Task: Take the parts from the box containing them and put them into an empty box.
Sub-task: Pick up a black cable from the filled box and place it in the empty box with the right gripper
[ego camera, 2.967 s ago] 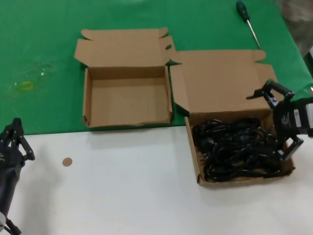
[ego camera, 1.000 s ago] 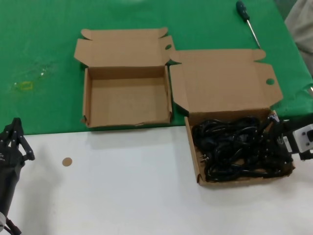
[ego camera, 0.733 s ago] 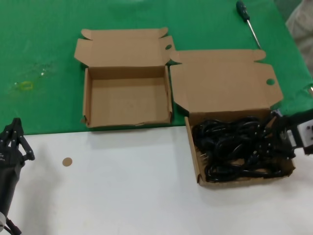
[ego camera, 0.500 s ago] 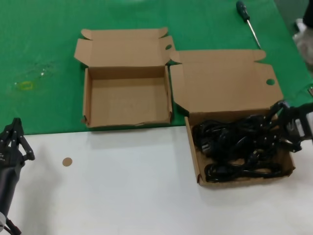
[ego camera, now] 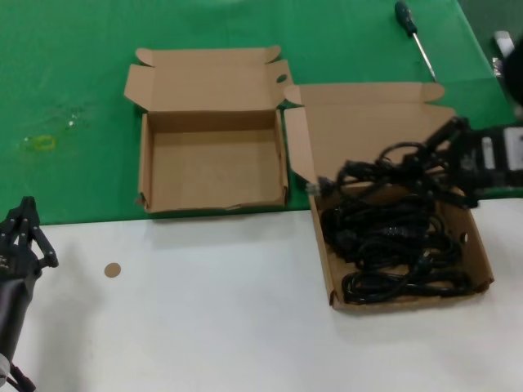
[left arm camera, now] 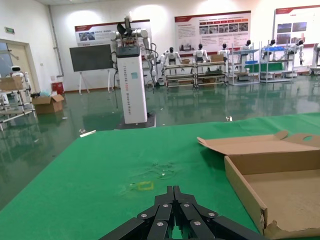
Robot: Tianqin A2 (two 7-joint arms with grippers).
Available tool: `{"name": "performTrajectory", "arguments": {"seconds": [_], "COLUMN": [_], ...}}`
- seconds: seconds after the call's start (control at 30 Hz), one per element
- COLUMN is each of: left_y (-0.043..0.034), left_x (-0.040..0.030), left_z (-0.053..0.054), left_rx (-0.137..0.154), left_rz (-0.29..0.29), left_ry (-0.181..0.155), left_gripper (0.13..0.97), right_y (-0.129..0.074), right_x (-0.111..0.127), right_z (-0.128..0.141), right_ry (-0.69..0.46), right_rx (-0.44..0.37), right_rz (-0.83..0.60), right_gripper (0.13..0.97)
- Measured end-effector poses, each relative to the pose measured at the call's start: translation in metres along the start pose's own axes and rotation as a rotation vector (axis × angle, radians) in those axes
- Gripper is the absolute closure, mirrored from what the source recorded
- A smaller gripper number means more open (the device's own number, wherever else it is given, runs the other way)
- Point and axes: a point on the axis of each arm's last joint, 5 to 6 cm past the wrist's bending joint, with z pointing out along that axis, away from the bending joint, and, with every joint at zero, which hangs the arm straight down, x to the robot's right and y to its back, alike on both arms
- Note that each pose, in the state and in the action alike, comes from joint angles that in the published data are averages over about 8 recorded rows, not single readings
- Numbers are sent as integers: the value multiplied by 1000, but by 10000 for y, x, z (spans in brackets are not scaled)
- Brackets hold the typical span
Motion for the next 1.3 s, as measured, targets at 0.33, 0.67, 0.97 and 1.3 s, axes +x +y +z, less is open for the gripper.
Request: {"name": "performTrajectory", "arguments": {"seconds": [0.33,0.67,0.97,1.3], "left_y": [0,0,0,0], "left_x": [0,0,0,0], "left_z": [0,0,0,0], "left_rx": [0,0,0,0], "left_rz": [0,0,0,0], "left_ry": [0,0,0,0], "left_gripper": [945,945,945,945], "right_y": [-359,-799,-1153,-1385], "right_x": [216,401,492,522], "right_z": [422,954,1449,1961], "right_ry": [80,118,138,162], "right_rx": [64,116,142,151], "right_rz": [42,39,11,-16], "right_gripper": [893,893,893,894]}}
